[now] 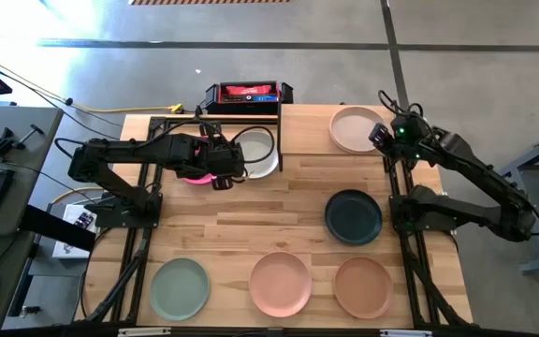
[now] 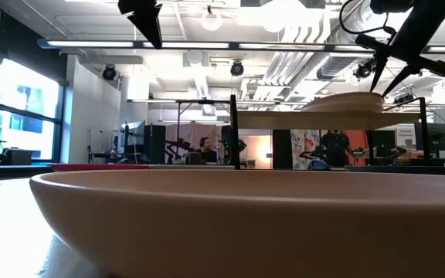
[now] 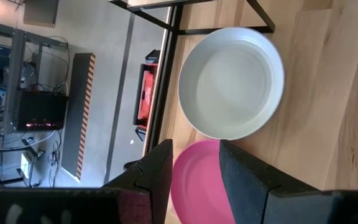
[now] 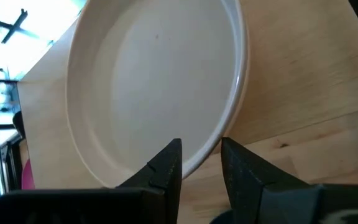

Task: Place and stack plates onto a shelf
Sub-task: Stack the white plate on top of the light brown plate, then stack the gray plate on top of the white plate

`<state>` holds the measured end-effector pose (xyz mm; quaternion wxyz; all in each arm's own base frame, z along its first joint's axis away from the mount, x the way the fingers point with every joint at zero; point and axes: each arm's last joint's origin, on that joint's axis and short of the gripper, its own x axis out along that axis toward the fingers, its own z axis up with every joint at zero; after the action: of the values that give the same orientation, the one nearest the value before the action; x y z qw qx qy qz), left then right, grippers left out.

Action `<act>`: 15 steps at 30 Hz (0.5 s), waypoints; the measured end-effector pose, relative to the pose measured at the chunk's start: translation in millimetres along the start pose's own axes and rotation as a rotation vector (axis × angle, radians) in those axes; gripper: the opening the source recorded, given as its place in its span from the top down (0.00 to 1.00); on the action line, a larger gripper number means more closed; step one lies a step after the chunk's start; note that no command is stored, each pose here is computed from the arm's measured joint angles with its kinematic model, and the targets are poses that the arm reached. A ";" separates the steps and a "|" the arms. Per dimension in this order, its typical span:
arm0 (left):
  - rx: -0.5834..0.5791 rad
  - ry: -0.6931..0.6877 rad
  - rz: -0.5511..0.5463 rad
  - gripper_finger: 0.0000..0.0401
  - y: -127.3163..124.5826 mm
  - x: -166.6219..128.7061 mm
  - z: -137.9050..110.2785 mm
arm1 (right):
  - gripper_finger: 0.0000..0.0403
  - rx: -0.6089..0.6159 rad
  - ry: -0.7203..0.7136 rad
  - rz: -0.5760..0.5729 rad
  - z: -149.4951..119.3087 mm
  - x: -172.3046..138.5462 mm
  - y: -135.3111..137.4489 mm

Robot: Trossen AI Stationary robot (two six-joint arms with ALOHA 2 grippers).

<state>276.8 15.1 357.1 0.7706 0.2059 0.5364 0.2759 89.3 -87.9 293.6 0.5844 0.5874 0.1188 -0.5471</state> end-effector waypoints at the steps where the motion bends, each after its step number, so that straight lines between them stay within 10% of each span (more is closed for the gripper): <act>1: 0.000 0.000 0.000 0.70 0.0 0.0 0.0 | 0.78 -0.010 0.009 0.003 -0.4 0.0 0.1; 15: -0.001 -0.001 -0.001 0.70 -0.1 -0.1 0.1 | 0.78 -0.050 0.099 -0.058 -5.2 0.0 -6.8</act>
<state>276.9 15.0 357.2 0.7712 0.2053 0.5358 0.2758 86.6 -81.7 288.4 0.5761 0.5953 0.1782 -0.5310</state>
